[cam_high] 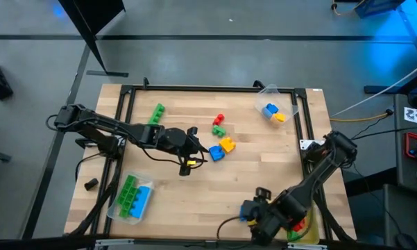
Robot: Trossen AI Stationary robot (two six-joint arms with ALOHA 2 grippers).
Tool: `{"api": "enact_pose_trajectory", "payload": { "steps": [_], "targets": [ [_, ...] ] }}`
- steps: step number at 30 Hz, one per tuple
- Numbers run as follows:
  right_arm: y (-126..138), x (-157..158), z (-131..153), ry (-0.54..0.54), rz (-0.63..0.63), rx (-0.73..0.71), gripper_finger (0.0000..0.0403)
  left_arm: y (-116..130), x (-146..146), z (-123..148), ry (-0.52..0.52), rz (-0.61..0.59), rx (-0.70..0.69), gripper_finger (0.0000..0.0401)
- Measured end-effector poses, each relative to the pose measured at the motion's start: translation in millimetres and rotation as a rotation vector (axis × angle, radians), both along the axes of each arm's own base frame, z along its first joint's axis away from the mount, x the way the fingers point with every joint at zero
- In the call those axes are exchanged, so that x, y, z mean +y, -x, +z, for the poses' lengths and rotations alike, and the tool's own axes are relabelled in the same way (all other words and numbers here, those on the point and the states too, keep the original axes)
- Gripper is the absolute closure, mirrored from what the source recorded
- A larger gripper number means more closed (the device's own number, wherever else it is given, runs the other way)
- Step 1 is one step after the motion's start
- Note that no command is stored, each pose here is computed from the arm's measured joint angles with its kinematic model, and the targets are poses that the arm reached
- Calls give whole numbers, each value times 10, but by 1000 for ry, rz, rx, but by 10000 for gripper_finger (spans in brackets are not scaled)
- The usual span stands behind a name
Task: Sort blocks by size
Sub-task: Put the bottom 2 stud blue game piece into the top transparent bin
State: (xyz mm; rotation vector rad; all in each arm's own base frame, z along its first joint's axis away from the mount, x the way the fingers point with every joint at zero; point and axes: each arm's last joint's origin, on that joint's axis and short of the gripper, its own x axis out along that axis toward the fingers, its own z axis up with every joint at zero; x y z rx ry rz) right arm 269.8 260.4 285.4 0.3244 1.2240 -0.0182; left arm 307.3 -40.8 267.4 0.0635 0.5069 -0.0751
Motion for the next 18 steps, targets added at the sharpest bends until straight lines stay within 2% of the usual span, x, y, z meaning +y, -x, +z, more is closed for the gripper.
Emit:
{"api": "enact_pose_trajectory", "payload": {
  "steps": [3,7,13,18],
  "targets": [
    [-109,23,-205,57,29,36,155,0,0,0,9,5,0,245],
    [-247,-8,-505,130,8,125,155,0,-4,1,14,7,0,245],
    [-414,-75,-840,109,5,281,155,1,-6,0,20,9,1,244],
    [-452,-106,-980,122,4,347,155,1,-8,0,29,14,2,244]
  ]
}}
